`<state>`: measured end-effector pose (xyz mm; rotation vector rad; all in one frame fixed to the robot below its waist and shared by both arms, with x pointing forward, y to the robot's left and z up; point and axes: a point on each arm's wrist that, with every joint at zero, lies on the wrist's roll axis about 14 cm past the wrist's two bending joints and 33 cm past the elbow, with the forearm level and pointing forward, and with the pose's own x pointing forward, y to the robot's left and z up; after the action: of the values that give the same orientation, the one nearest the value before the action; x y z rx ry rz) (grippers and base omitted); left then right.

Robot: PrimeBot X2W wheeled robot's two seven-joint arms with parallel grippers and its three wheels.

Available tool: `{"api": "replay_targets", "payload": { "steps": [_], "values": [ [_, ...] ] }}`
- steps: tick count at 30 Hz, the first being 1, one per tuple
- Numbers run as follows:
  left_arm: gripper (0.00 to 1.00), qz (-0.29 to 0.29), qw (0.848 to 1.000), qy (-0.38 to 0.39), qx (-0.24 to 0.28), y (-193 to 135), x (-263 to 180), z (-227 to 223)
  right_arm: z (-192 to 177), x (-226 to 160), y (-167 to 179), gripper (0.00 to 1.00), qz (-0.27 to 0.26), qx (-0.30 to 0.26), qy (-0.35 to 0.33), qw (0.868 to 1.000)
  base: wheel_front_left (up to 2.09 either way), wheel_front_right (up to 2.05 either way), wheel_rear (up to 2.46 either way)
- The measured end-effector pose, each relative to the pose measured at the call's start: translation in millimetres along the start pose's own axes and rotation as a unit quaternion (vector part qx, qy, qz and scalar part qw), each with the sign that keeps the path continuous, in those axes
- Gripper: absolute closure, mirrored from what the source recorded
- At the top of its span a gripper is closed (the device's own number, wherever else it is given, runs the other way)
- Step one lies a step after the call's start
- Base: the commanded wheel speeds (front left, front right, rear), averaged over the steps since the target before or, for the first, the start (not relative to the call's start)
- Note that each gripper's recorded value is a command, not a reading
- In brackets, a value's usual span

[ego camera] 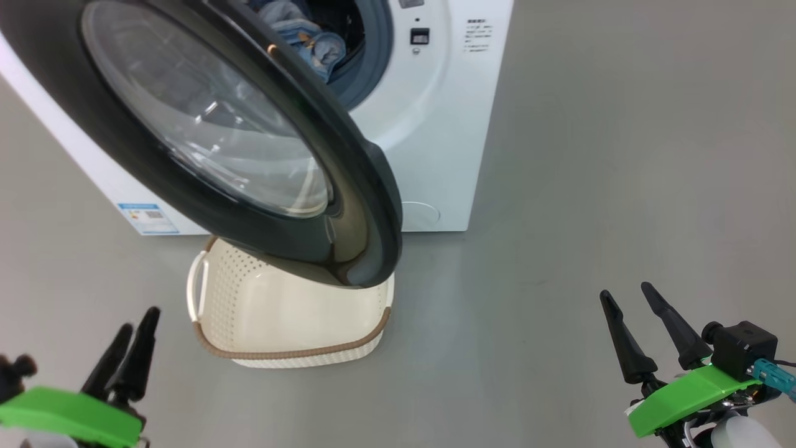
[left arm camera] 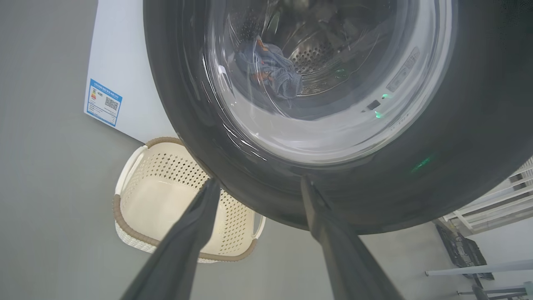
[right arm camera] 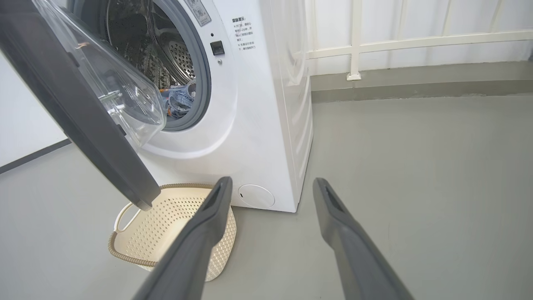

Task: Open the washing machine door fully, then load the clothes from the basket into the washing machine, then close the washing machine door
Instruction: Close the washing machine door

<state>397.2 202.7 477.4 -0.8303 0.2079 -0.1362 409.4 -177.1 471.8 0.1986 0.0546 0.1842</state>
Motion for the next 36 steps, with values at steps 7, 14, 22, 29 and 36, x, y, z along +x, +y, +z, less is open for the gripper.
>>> {"api": "replay_targets", "payload": {
  "steps": [7, 14, 22, 29, 36],
  "values": [
    [0.0, 0.014, 0.997, -0.014, 0.08, 16, 0, -5, 5, -8, -14, 0.0, -0.022, -0.002, -0.007, 1.0, 0.0, 0.0, 0.0],
    [0.0, 0.008, 0.986, -0.068, 0.151, 8, 9, 14, 7, -11, -21, 0.0, -0.034, -0.002, -0.01, 0.999, 0.0, 0.0, 0.0],
    [0.0, 0.008, 0.968, -0.065, 0.241, 0, 3, -10, 11, -14, -29, 0.0, -0.047, -0.001, -0.016, 0.999, 0.0, 0.0, 0.0],
    [0.0, 0.022, 0.966, -0.071, 0.248, 1, 1, -17, 10, -14, -30, 0.0, -0.049, -0.001, -0.016, 0.999, 0.0, 0.0, 0.0],
    [0.0, 0.035, 0.964, -0.071, 0.255, 6, 1, -20, 9, -13, -30, 0.0, -0.05, 0.002, -0.014, 0.999, 0.0, 0.0, 0.0]
  ]
}}
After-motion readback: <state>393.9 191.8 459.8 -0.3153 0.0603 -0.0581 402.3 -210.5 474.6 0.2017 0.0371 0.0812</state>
